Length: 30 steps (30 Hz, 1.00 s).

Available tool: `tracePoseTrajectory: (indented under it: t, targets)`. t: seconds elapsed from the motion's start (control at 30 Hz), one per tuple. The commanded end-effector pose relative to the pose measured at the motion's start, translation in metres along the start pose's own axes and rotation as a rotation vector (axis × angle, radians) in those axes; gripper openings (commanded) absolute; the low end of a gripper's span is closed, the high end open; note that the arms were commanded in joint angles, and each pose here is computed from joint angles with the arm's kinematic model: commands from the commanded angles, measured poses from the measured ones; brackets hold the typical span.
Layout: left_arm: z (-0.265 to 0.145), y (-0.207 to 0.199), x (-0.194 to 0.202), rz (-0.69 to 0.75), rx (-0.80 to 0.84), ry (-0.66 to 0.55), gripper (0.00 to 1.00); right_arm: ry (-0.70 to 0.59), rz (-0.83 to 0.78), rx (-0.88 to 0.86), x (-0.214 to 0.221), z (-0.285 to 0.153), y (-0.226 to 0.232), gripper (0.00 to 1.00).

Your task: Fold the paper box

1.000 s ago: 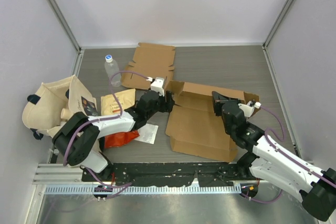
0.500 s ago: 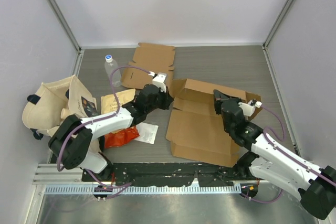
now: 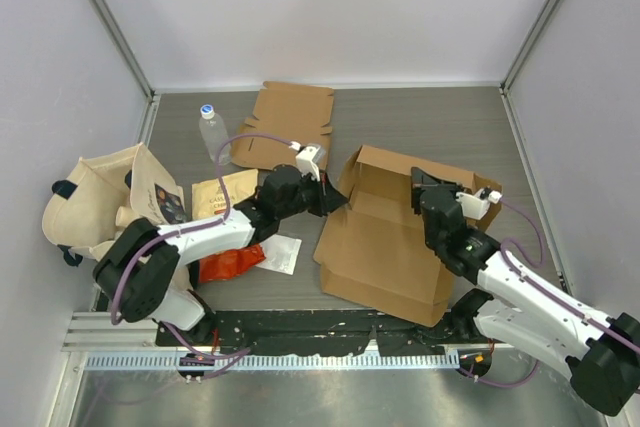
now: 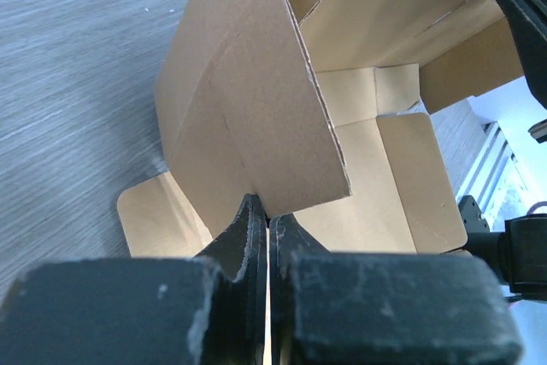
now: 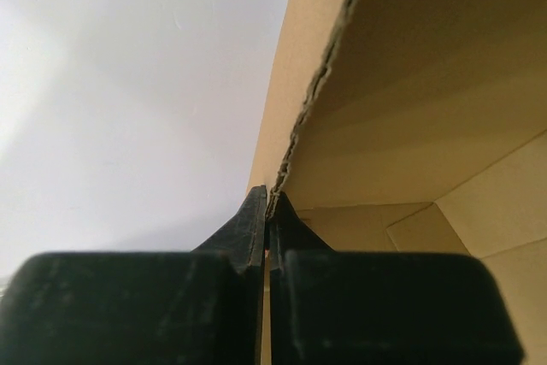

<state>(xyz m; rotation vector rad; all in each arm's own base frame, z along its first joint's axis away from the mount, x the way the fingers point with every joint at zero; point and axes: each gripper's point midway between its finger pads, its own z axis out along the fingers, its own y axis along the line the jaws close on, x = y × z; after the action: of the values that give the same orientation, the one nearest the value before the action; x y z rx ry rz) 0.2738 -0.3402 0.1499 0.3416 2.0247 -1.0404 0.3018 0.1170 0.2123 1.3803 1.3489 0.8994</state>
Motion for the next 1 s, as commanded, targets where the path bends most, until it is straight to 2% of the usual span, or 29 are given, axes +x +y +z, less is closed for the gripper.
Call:
tracePoseTrajectory:
  t: [0.0, 0.1, 0.17, 0.23, 0.27, 0.4, 0.43, 0.5, 0.57, 0.67, 0.7, 0.73, 0.77, 0.8, 0.87, 0.9, 0.93, 0.97]
  targets:
    - [0.006, -0.038, -0.022, 0.025, 0.184, -0.092, 0.0, 0.0, -0.118, 0.048, -0.005, -0.005, -0.022, 0.01]
    - [0.012, -0.015, 0.0, 0.085, 0.092, -0.059, 0.0, 0.037, -0.176, 0.059, -0.001, -0.008, -0.029, 0.01]
    - [0.012, -0.004, 0.012, 0.136, 0.034, -0.039, 0.0, 0.054, -0.286, 0.08, -0.002, -0.011, -0.039, 0.01]
    - [0.012, 0.0, 0.022, 0.179, 0.003, -0.022, 0.0, 0.08, -0.305, 0.018, 0.0, -0.015, -0.034, 0.01]
    - [0.011, -0.001, 0.024, 0.181, 0.006, -0.017, 0.02, 0.09, -0.348, 0.015, 0.0, -0.015, -0.047, 0.01]
    - [-0.006, -0.018, 0.021, 0.19, 0.09, -0.036, 0.46, 0.099, -0.342, -0.056, -0.003, -0.021, -0.043, 0.01]
    - [-0.012, -0.02, 0.02, 0.191, 0.098, -0.046, 0.52, 0.09, -0.341, -0.056, -0.006, -0.022, -0.042, 0.01]
    - [-0.034, -0.017, 0.014, 0.223, 0.076, -0.092, 0.71, 0.075, -0.335, -0.057, -0.01, -0.023, -0.038, 0.01]
    - [-0.05, 0.005, 0.009, 0.241, -0.037, -0.142, 0.69, 0.06, -0.329, -0.056, -0.014, -0.024, -0.032, 0.01]
    - [-0.069, 0.021, -0.018, 0.226, -0.164, -0.261, 0.55, 0.063, -0.317, -0.061, -0.014, -0.025, -0.026, 0.01]
    - [-0.065, 0.035, -0.013, 0.224, -0.235, -0.227, 0.49, 0.065, -0.304, -0.062, -0.014, -0.025, -0.025, 0.01]
    - [-0.062, 0.044, -0.015, 0.231, -0.289, -0.209, 0.47, 0.07, -0.302, -0.056, -0.012, -0.024, -0.026, 0.01]
    - [-0.056, 0.039, -0.029, 0.252, -0.294, -0.21, 0.53, 0.072, -0.294, -0.054, -0.012, -0.024, -0.026, 0.01]
    - [-0.04, 0.048, -0.014, 0.286, -0.308, -0.136, 0.6, 0.075, -0.289, -0.053, -0.011, -0.023, -0.026, 0.01]
    - [-0.019, 0.038, -0.018, 0.377, -0.256, -0.074, 0.71, 0.088, -0.268, -0.047, -0.008, -0.022, -0.026, 0.01]
    - [-0.007, 0.038, -0.005, 0.389, -0.221, -0.012, 0.72, 0.093, -0.26, -0.044, -0.006, -0.022, -0.026, 0.01]
    - [0.0, 0.034, -0.006, 0.402, -0.2, -0.005, 0.72, 0.097, -0.239, -0.049, -0.005, -0.022, -0.022, 0.01]
    - [0.007, 0.026, -0.015, 0.424, -0.166, -0.05, 0.72, 0.105, -0.232, -0.047, -0.004, -0.022, -0.022, 0.01]
